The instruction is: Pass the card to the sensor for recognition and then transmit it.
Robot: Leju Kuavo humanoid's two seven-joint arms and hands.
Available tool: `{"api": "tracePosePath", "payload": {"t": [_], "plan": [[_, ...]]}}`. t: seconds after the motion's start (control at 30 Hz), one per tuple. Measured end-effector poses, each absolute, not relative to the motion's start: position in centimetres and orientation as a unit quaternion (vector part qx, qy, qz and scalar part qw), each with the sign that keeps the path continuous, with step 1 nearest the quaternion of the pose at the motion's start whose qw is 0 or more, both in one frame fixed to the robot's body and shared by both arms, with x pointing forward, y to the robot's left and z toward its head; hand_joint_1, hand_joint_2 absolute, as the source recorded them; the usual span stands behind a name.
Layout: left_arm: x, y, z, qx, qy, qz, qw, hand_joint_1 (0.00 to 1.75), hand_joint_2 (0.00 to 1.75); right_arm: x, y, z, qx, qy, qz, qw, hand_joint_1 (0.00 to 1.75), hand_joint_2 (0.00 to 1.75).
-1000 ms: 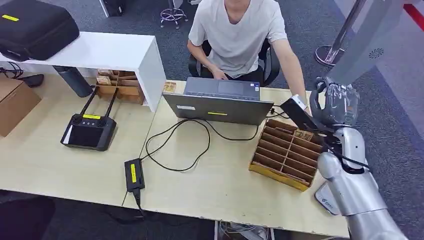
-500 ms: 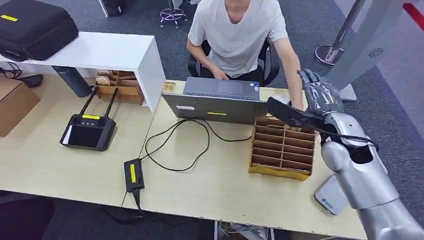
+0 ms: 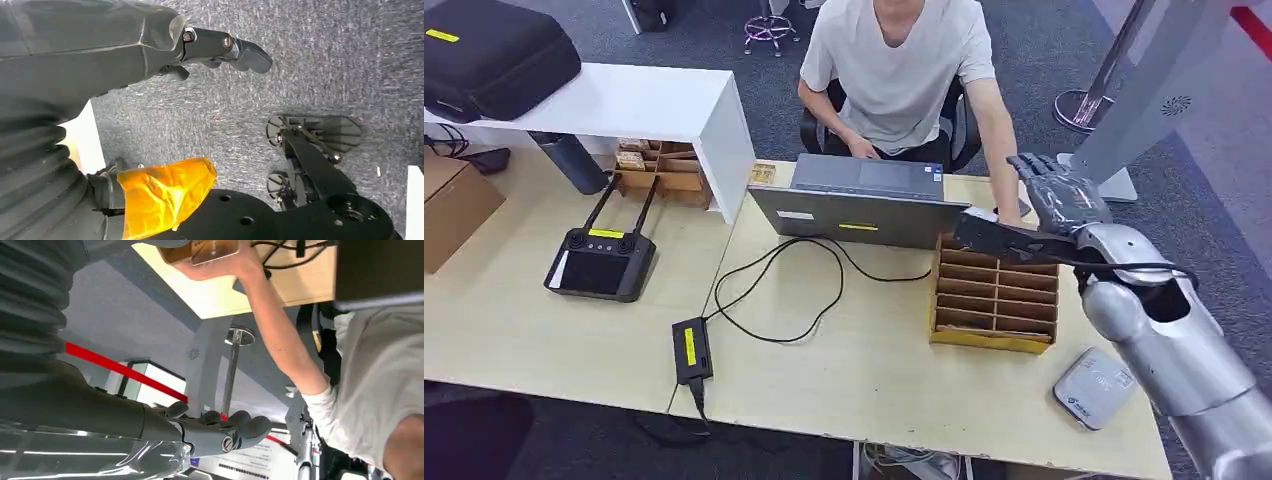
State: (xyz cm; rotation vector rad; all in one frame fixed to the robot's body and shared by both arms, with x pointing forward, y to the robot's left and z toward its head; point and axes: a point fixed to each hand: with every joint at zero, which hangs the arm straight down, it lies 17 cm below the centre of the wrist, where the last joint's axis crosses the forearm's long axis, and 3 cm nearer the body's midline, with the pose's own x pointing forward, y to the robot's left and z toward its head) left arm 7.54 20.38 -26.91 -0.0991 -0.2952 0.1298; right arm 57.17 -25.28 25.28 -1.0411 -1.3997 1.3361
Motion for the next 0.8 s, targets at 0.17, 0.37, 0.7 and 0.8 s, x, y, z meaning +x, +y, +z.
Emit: {"api": "tracePosePath", "payload": {"t": [0.17,0.37,0.7,0.8], "plan": [[8.0,20.5,-26.9,-0.048,-0.150,0.068,0.985,0.00,1.75,57.3,-25.1,24.5,-0.418,-0.543,0.561,0.465,0.00,1.75],[7.5,20.7,-27.0,-0.047,-0.147,0.080,0.985,0.00,1.75,57.1,-26.0,23.8,-0.420,-0.524,0.582,0.458,0.00,1.75],[7.7,21.0,-27.0,-0.042,-0.149,0.094,0.984,0.00,1.75,56.0,-24.7,23.4,-0.414,-0.515,0.604,0.446,0.00,1.75],[7.7,21.0,-27.0,-0.042,-0.149,0.095,0.983,0.00,1.75,55.9,-24.6,23.5,-0.414,-0.515,0.606,0.443,0.00,1.75]]}}
